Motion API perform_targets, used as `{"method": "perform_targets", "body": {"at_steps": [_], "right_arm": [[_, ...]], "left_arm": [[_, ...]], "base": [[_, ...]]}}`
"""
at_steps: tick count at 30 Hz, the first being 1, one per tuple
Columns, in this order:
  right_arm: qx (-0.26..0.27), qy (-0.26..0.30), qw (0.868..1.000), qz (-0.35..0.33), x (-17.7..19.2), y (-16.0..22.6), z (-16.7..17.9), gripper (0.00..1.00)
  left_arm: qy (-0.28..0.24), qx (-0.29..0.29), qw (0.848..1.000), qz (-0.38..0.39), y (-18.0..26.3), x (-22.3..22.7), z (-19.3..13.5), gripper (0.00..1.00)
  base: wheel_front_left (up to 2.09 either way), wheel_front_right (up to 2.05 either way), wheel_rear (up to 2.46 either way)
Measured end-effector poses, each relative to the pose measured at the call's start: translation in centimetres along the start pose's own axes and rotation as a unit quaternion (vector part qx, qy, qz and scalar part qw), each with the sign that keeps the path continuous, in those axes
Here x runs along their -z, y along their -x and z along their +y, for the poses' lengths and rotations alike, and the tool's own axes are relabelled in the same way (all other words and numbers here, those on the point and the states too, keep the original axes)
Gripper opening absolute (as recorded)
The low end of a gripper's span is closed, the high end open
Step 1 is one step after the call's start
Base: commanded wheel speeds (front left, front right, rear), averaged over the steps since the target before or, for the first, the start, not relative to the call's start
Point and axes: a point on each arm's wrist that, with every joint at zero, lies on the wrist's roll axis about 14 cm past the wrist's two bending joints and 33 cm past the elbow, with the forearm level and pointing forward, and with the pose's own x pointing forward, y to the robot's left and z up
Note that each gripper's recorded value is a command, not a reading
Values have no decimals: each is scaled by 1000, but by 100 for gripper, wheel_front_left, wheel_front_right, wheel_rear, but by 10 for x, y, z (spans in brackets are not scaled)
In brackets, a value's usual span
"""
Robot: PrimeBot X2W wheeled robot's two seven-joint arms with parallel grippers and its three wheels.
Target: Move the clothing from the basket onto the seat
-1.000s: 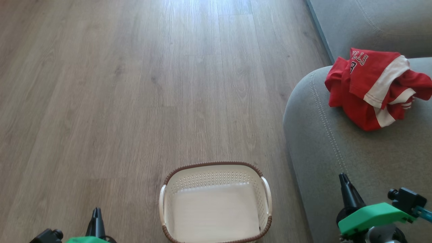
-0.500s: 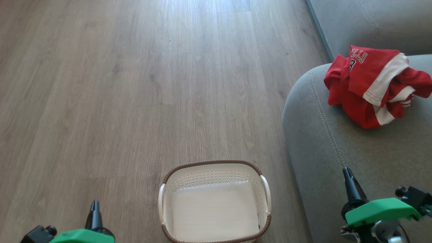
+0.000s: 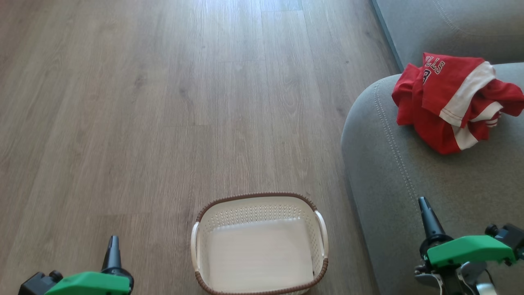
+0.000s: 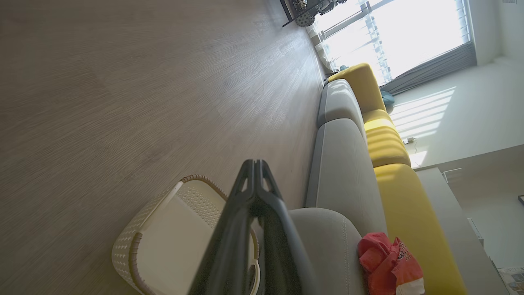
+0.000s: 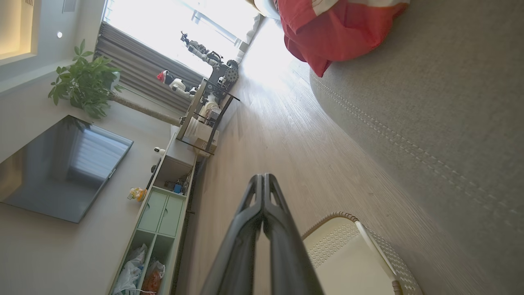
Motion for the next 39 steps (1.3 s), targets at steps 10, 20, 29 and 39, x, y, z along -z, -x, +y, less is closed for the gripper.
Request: {"method": "perform_targets", "body": {"at_steps": [10, 20, 29, 39], "right_arm": [[-5, -60, 998, -7, -6, -4, 4, 0], [-12, -113, 993, -13, -11, -8, 7, 0], [-12, -168, 986, -16, -13, -8, 6, 0], [-24, -226, 974, -21, -20, -13, 12, 0]], "left_arm": [[52, 10, 999, 2, -3, -4, -3, 0], [101, 28, 994, 0, -7, -9, -11, 0], [146, 51, 988, -2, -12, -16, -22, 0], [199, 71, 977, -3, -14, -20, -28, 0]], "base": [[0, 0, 0], [0, 0, 0], [0, 0, 0], [0, 0, 0]]}}
